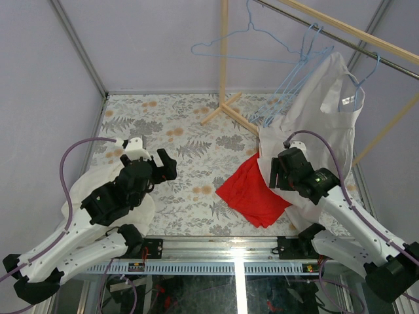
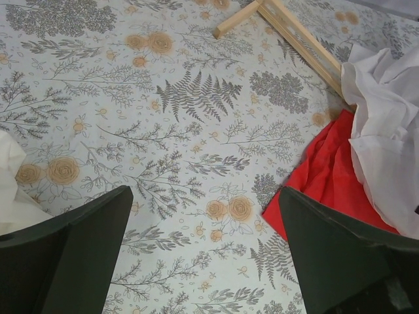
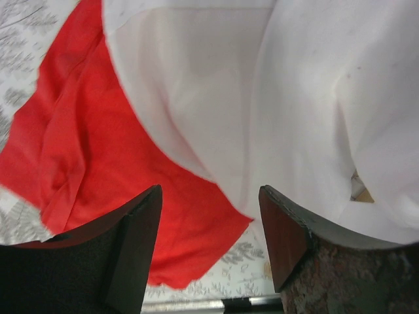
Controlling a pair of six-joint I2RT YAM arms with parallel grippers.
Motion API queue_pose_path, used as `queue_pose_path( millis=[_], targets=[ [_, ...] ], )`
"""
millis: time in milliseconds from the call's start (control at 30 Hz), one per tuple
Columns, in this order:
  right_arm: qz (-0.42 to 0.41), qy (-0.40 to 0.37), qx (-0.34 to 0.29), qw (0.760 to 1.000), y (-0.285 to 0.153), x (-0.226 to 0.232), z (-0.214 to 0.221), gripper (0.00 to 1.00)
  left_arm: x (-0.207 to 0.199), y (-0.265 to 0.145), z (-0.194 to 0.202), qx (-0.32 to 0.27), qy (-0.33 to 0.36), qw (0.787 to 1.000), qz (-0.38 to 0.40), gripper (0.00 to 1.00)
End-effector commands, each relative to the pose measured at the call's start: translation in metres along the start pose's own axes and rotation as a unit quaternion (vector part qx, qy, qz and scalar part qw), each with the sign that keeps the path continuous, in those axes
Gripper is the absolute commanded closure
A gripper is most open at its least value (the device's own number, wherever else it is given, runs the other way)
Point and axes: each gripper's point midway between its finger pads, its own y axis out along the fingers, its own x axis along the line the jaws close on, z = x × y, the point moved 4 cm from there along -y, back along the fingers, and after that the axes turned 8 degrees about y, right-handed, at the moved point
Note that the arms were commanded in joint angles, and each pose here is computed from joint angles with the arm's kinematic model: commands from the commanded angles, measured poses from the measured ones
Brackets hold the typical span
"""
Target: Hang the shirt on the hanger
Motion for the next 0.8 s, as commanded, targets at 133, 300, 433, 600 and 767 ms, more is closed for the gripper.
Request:
queue_pose_path(
  millis=[133, 300, 433, 600, 767],
  targets=[
    [0.108, 0.039, -0.067, 0.991, 0.045, -0.009, -0.023, 0.33, -0.007, -0.002, -0.014, -0.023, -0.023, 0.999, 0.02, 0.07],
    [0.127, 0.05, -0.036, 0.99, 0.067, -0.03, -0.019, 0.42, -0.01, -0.002, -0.013, -0.022, -0.02, 0.999, 0.027, 0.07],
    [0.099, 0.064, -0.02, 0.993, 0.074, -0.03, -0.02, 0.76, -0.012, 0.0, -0.013, -0.019, -0.017, 0.999, 0.032, 0.07],
    [-0.018, 0.069, -0.048, 0.996, 0.071, 0.011, -0.051, 0.99, -0.014, 0.001, -0.012, -0.019, -0.02, 0.999, 0.036, 0.07],
    [-0.123, 0.107, -0.126, 0.979, 0.052, 0.044, -0.112, 1.0, -0.013, -0.003, -0.015, -0.022, -0.023, 0.999, 0.038, 0.07]
  ],
)
